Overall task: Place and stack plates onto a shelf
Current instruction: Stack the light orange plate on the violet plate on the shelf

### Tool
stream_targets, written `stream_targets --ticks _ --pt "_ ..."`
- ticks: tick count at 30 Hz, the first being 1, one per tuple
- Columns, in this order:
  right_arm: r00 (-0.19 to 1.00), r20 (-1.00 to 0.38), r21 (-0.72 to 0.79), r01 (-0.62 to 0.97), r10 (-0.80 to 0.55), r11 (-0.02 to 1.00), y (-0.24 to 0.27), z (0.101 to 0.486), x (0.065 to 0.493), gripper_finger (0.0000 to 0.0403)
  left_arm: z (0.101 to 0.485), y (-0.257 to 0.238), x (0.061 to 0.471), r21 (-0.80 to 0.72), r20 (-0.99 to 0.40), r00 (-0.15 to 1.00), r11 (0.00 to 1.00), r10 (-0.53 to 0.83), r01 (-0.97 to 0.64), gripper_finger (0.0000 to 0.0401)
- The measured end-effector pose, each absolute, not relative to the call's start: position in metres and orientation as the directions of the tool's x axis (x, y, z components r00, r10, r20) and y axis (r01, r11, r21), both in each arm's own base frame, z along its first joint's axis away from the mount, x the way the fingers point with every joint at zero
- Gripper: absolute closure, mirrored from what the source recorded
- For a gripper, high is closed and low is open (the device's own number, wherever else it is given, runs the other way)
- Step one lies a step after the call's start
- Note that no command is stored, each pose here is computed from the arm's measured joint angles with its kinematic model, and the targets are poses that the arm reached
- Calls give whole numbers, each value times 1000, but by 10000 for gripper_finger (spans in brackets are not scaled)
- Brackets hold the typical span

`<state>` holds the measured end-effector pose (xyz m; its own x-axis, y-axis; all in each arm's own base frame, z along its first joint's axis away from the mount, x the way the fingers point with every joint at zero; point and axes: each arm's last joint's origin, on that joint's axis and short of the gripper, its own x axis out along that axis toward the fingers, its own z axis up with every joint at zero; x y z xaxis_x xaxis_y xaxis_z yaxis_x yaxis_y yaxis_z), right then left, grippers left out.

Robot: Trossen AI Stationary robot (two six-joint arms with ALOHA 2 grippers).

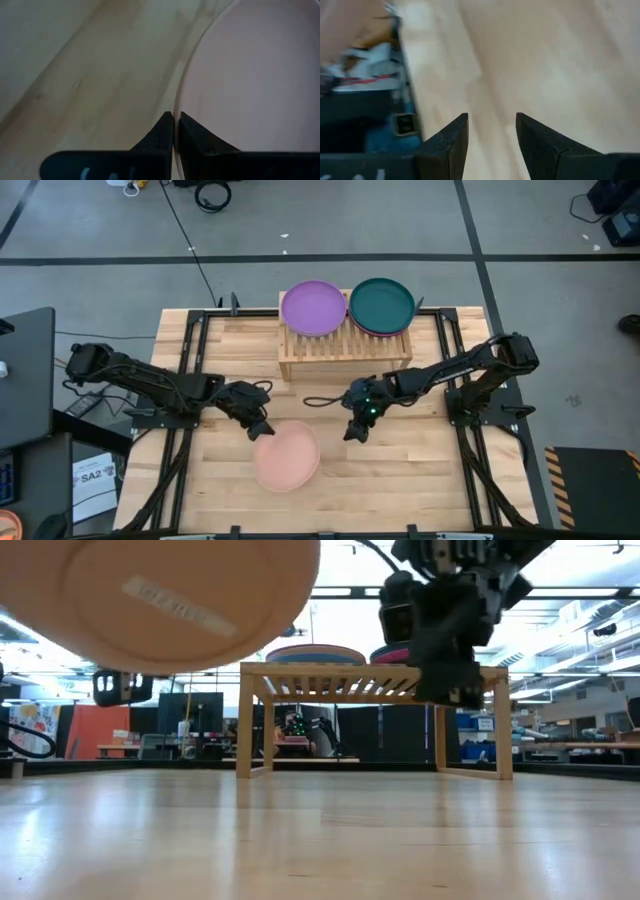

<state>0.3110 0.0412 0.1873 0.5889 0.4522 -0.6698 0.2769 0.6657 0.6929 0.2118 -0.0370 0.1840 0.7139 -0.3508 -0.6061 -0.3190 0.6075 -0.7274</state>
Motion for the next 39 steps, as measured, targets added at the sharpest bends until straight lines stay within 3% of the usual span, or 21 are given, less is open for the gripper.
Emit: stream_targets --ticks 9,17,24,33,39 --pt "564 -746 576 278 355 769 56 215 279 233 201 -38 223 -792 -458 820 576 -342 -202 383" --pt "677 -646 541 81 353 837 60 260 250 233 232 -37 235 -808 -389 862 569 -325 -150 383" --pt "749 -548 453 -108 372 885 57 293 221 233 272 -26 244 -753 -413 866 640 -281 -152 383" --pt "788 -564 287 -91 245 954 51 305 194 233 334 4 243 -659 -457 877 718 -147 -223 383" --pt "787 -574 218 -121 228 968 50 304 191 233 372 36 235 -621 -413 911 738 -20 -265 383"
